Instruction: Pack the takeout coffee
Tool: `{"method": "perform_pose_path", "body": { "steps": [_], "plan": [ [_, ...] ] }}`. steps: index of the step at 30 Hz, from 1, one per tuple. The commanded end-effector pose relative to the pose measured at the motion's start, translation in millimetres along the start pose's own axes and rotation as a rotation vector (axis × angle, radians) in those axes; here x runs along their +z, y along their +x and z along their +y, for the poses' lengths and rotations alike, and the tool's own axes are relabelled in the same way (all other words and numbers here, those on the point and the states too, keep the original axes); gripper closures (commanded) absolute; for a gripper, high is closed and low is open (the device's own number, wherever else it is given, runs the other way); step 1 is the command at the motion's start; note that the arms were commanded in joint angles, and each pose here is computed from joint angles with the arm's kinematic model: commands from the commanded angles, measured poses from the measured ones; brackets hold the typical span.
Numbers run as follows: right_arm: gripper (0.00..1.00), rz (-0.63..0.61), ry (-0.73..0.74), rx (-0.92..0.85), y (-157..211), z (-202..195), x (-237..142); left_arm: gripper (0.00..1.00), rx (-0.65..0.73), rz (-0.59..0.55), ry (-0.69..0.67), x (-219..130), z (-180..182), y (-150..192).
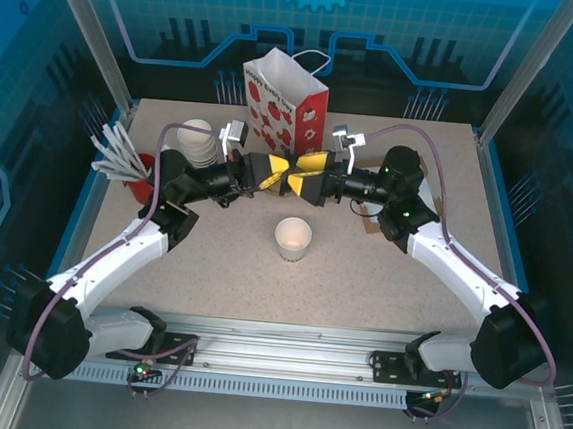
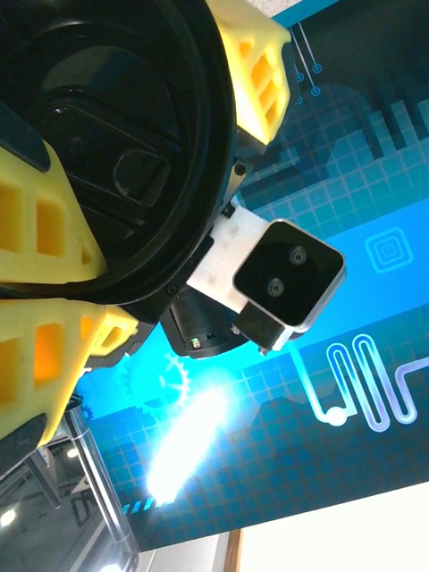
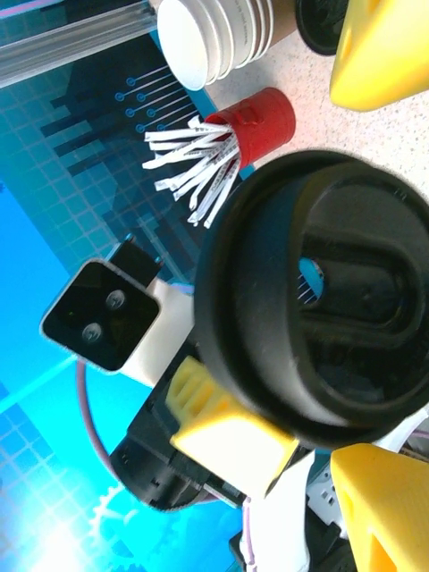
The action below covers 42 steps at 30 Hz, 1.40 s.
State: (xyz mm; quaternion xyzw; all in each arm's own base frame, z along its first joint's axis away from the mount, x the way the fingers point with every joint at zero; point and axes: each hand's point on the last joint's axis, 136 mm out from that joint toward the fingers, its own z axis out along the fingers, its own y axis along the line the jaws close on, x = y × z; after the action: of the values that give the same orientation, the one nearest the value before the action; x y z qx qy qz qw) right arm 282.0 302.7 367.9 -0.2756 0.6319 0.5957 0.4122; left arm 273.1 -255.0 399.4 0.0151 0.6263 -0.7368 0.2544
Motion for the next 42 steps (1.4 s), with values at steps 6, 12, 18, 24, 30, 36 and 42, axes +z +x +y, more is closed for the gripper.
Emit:
{"method": "perform_pose_path", "body": {
  "steps": [6,12,18,24,30,36,42],
  "plan": [
    [0.06,-0.028,-0.057,0.003,-2.0,3.9,3.2,0.90,0.006,-0.009,0.083,-0.2,-18.6,0.5],
    [0.04,-0.036,-0.068,0.006,-1.9,5.3,3.2,0.90,-0.004,-0.011,0.100,-0.1,-21.4,0.4],
    [0.04,-0.034,-0.076,0.006,-2.0,6.3,6.0,0.90,-0.006,-0.012,0.112,0.1,-23.6,0.7],
    [0.05,-0.048,-0.104,0.012,-3.7,10.5,7.3,0.91,-0.013,-0.010,0.119,1.0,-22.9,1.7],
    [0.08,-0.050,-0.111,0.005,-3.1,16.0,7.6,0.91,-0.013,-0.016,0.119,0.6,-21.5,1.3],
    [0.18,-0.056,-0.106,-0.001,-2.7,17.5,6.2,0.91,-0.015,-0.018,0.119,0.6,-19.2,1.1],
    [0.29,-0.071,-0.067,-0.009,-3.6,14.0,-0.2,0.88,-0.019,-0.025,0.109,0.5,-13.4,-0.1]
  ]
}}
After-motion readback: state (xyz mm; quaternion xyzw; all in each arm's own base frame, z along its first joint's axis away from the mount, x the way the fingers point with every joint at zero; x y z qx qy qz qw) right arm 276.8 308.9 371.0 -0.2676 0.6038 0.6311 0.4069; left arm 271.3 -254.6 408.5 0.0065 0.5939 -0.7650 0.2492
